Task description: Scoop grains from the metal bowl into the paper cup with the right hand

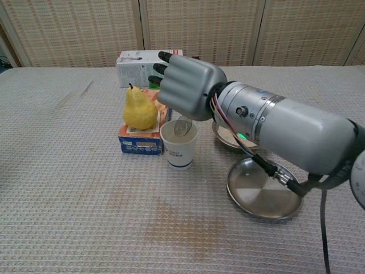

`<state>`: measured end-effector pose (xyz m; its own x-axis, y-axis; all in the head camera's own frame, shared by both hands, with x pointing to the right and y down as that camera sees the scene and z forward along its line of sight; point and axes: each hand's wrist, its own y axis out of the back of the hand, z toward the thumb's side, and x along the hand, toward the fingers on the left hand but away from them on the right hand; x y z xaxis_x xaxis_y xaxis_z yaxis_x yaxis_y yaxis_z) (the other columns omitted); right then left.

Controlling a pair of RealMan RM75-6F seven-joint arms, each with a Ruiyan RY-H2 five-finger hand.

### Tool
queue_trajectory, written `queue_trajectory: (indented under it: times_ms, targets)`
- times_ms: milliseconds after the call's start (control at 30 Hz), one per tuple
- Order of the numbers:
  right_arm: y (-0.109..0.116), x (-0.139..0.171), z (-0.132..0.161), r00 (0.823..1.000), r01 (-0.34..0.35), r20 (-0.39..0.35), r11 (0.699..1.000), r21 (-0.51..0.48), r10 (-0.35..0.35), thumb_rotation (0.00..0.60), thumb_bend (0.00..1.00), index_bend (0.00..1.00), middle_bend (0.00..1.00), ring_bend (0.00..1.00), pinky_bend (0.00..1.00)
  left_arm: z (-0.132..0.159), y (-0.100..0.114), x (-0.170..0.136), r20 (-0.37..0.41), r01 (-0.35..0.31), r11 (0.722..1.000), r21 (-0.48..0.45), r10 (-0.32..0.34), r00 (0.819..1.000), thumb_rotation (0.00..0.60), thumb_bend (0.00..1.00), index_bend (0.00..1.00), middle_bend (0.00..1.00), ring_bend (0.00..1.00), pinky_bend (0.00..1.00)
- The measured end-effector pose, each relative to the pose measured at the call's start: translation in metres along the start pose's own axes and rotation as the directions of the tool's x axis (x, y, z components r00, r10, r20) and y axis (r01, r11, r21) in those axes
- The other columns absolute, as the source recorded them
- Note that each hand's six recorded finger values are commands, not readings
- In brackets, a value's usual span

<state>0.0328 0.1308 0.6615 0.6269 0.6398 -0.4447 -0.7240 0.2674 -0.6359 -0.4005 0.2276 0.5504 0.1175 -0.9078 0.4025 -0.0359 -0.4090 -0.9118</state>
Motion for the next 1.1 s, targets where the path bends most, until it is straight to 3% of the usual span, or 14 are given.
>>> queue_trajectory:
  times_ms: [167,333,733,933,1100]
  targets:
    - [0.014,0.004,0.007,0.996,0.086,-0.013,0.989,0.123,-0.085,0.600,0.34,0.71,0.06,0.00,0.00,0.000,0.000,0.000,0.001,0.000,1.000,-0.006,0.000,1.000,0.600,0.44,0.00,0.00,0.00,0.07]
    - [0.019,0.010,0.013,0.991,0.134,-0.035,0.962,0.236,-0.130,0.600,0.34,0.71,0.06,0.00,0.00,0.003,-0.002,-0.001,0.017,0.032,0.997,-0.072,-0.030,0.999,0.600,0.44,0.00,0.00,0.00,0.07]
    - [0.019,0.025,0.018,0.993,0.119,-0.053,0.920,0.374,-0.107,0.600,0.35,0.71,0.06,0.00,0.00,0.005,0.002,-0.003,0.036,0.029,0.997,-0.075,-0.026,0.999,0.600,0.44,0.00,0.00,0.00,0.07]
    - [0.013,0.029,0.004,0.996,0.084,-0.002,0.964,0.252,-0.086,0.600,0.35,0.70,0.06,0.00,0.00,0.005,0.004,-0.005,0.033,0.012,0.998,-0.061,-0.010,0.999,0.600,0.44,0.00,0.00,0.00,0.07]
    - [-0.003,0.037,-0.019,0.997,0.015,0.081,0.999,-0.047,-0.011,0.600,0.34,0.66,0.06,0.00,0.00,0.004,0.004,-0.006,0.030,0.012,0.998,-0.055,-0.010,1.000,0.600,0.44,0.00,0.00,0.00,0.07]
